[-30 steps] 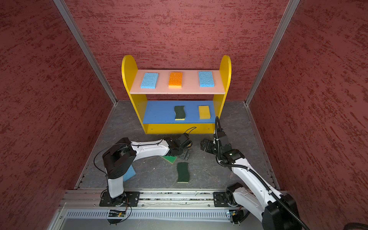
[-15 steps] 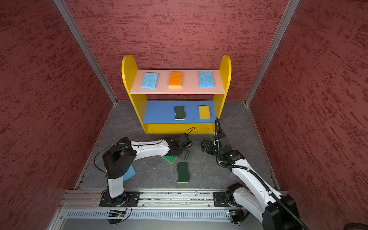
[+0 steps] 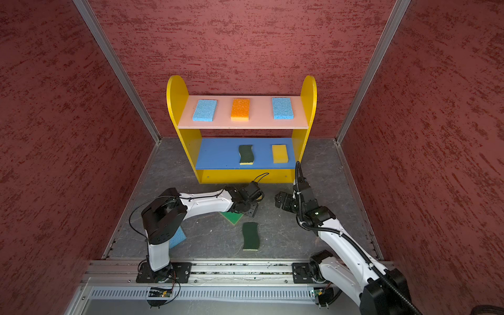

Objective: Arrange cleaning sponges on a shelf
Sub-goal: Pick up the cleaning sponge from the center of the table, then place the cleaning sponge on the shelf.

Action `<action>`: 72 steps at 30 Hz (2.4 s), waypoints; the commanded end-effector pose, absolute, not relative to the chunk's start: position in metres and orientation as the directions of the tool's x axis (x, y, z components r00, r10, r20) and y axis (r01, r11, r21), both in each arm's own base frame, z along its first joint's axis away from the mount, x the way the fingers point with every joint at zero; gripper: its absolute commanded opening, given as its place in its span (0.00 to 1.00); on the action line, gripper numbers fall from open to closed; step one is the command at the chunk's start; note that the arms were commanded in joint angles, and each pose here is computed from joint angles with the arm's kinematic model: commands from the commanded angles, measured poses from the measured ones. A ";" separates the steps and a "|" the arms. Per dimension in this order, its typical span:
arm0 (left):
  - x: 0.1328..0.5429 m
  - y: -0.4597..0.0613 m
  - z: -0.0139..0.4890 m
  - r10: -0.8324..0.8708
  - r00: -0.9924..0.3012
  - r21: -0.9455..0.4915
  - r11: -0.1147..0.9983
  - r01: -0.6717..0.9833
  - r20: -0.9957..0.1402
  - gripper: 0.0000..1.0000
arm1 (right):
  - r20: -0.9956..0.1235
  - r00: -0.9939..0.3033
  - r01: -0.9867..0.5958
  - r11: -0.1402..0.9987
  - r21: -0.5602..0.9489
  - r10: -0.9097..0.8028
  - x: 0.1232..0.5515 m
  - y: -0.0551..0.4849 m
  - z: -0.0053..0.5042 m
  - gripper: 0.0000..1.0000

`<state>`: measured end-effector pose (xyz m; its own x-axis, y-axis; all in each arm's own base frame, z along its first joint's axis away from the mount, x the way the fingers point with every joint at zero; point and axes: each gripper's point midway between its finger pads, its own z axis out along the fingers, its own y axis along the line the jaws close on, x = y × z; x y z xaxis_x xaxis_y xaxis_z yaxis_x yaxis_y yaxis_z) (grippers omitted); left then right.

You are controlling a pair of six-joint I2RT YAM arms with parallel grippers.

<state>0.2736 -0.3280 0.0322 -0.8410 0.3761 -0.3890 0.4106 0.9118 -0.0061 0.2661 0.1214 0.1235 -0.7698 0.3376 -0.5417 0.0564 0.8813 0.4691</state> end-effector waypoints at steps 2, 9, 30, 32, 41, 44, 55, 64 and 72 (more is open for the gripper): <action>0.282 -0.328 0.064 0.351 -0.827 -0.011 0.918 0.396 -0.439 0.63 | -0.563 -0.756 0.051 0.888 0.458 0.334 0.267 0.120 0.127 0.99; 0.284 -0.324 0.102 0.323 -0.807 -0.021 0.924 0.383 -0.494 0.64 | -0.556 -0.766 0.061 0.897 0.439 0.324 0.265 0.117 0.126 0.99; 0.270 -0.253 0.180 0.166 -0.789 -0.046 0.970 0.239 -0.591 0.66 | -0.545 -0.754 0.063 0.867 0.495 0.366 0.277 0.127 0.134 0.98; 0.270 -0.244 0.185 0.146 -0.788 -0.053 0.974 0.220 -0.598 0.66 | -0.541 -0.756 0.069 0.866 0.495 0.369 0.279 0.128 0.132 0.98; 0.285 -0.207 0.201 0.091 -0.779 -0.045 0.987 0.151 -0.621 0.66 | -0.543 -0.753 0.055 0.857 0.512 0.372 0.284 0.133 0.135 0.98; 0.294 -0.199 0.206 0.075 -0.776 -0.040 0.991 0.128 -0.627 0.65 | -0.543 -0.754 0.055 0.859 0.509 0.370 0.283 0.133 0.133 0.98; 0.336 -0.176 0.218 -0.030 -0.713 -0.092 0.995 0.048 -0.701 0.65 | -0.545 -0.759 0.054 0.869 0.492 0.356 0.287 0.132 0.131 0.99; 0.367 -0.166 0.226 -0.070 -0.653 -0.112 0.994 0.022 -0.754 0.65 | -0.547 -0.761 0.054 0.874 0.483 0.350 0.288 0.132 0.133 0.98; 0.388 -0.165 0.218 -0.027 -0.645 -0.043 0.999 0.009 -0.763 0.65 | -0.545 -0.767 0.051 0.879 0.475 0.339 0.293 0.134 0.134 0.98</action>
<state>0.3743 -0.1661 0.2101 -0.6760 -0.0363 -0.7360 0.0173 0.9977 -0.0651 0.2823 0.1288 0.1160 -0.7880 0.3452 -0.5098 0.0848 0.8810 0.4655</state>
